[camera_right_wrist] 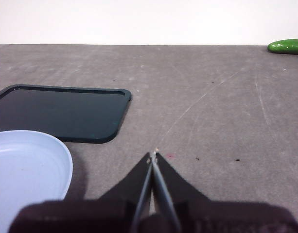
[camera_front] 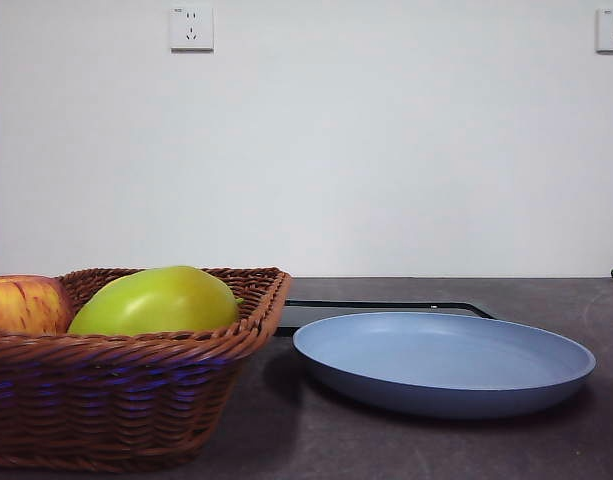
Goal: Take the lemon from the basket,put the lemon in the plate,hand out the plate
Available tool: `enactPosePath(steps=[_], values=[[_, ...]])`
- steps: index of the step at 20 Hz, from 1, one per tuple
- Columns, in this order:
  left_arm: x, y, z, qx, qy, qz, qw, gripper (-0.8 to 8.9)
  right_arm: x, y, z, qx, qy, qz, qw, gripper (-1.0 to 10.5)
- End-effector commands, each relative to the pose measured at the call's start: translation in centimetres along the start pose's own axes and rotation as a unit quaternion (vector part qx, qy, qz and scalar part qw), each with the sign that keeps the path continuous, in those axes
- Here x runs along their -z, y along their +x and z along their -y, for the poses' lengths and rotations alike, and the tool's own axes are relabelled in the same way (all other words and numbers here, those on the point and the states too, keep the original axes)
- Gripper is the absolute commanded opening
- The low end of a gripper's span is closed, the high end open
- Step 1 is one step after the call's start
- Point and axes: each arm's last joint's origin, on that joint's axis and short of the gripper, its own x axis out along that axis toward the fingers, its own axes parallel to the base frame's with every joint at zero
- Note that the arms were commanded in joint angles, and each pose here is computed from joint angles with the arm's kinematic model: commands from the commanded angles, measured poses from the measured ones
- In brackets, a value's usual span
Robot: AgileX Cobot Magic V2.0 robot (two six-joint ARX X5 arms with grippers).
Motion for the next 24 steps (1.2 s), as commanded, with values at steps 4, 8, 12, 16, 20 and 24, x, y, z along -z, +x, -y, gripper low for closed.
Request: enactPosePath(steps=[4,8,12,16,20,24], values=[[0.2,0.1,0.0,0.003,-0.042,0.001,0.999,0.08,0.3,0.1,0.0,0.000,0.033,-0.002,0.999,0.0],[0.3,0.1,0.2,0.042,-0.130,-0.006,0.991,0.08,0.3,0.1,0.0,-0.001,0.125,-0.003,0.992,0.0],[0.2,0.0,0.6,0.114,-0.174,-0.021,0.978,0.08,0.3,0.1,0.0,-0.001,0.229,-0.003,0.973,0.0],[0.1,-0.1,1.0,0.171,-0.182,-0.028,0.968,0.08,0.3,0.1,0.0,-0.002,0.292,-0.003,0.956,0.0],[0.1,-0.1,1.1,0.196,-0.181,-0.032,0.963,0.06,0.2,0.1,-0.2,-0.029,0.301,-0.009,0.953,0.0],[-0.1,-0.2,1.1,0.201,-0.184,-0.033,0.961,0.06,0.0,-0.1,-0.6,-0.092,0.296,-0.025,0.950,0.0]])
